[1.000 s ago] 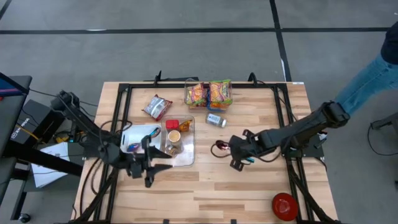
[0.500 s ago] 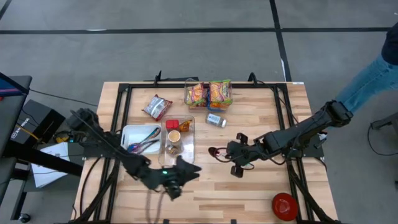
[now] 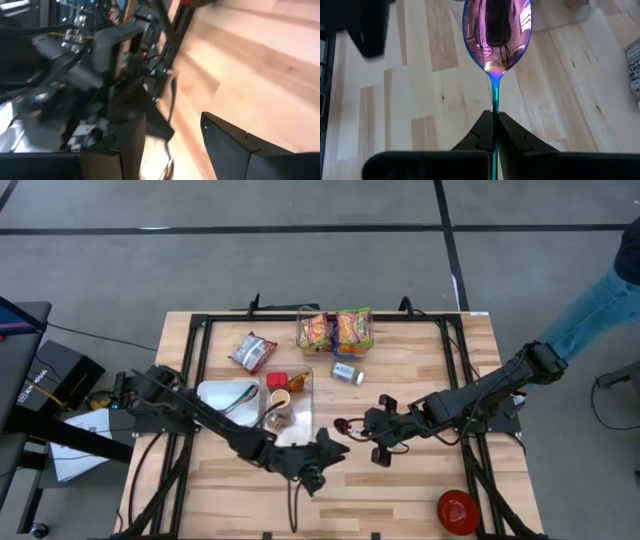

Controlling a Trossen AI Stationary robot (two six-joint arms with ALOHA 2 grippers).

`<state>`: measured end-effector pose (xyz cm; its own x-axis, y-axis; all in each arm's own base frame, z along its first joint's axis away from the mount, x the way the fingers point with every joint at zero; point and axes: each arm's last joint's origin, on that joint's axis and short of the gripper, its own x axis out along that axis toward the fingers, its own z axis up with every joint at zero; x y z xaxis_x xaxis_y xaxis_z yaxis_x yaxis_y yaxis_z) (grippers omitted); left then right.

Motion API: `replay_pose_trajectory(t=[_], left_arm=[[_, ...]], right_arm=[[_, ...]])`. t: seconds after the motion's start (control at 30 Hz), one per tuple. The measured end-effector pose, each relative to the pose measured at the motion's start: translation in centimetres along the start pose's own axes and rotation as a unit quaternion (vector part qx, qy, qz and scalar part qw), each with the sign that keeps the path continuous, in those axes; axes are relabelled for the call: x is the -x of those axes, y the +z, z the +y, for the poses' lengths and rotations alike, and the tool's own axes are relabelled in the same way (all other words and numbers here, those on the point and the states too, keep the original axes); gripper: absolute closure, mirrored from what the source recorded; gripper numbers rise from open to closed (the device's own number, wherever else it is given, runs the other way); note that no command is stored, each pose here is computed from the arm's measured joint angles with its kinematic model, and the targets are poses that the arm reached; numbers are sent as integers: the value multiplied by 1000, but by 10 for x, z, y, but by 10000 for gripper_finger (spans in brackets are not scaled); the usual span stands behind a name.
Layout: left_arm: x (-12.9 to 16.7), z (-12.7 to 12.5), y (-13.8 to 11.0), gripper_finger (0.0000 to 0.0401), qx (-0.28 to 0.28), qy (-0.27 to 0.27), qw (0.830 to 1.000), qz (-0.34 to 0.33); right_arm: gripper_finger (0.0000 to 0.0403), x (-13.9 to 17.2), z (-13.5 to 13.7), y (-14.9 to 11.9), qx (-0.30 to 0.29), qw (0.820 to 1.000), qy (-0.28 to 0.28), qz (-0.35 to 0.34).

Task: Pick & Place Food Item
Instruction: Put the blue spoon into the white bin

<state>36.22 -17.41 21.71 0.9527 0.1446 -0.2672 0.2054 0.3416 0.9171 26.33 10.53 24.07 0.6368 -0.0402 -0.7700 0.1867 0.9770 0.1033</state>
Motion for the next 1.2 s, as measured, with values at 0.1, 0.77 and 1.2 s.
replay_pose_trajectory(t=[0.1,0.77,1.2], left_arm=[[-10,1,-3,224,10,11,1000,4],[-25,0,-21,261,44,-20,998,29],[-29,1,-34,292,28,-5,994,102]], right_arm=[[402,0,1,1,5,1000,4,-4],[402,1,2,5,14,1000,16,-23],[401,1,2,4,14,1000,16,-20]])
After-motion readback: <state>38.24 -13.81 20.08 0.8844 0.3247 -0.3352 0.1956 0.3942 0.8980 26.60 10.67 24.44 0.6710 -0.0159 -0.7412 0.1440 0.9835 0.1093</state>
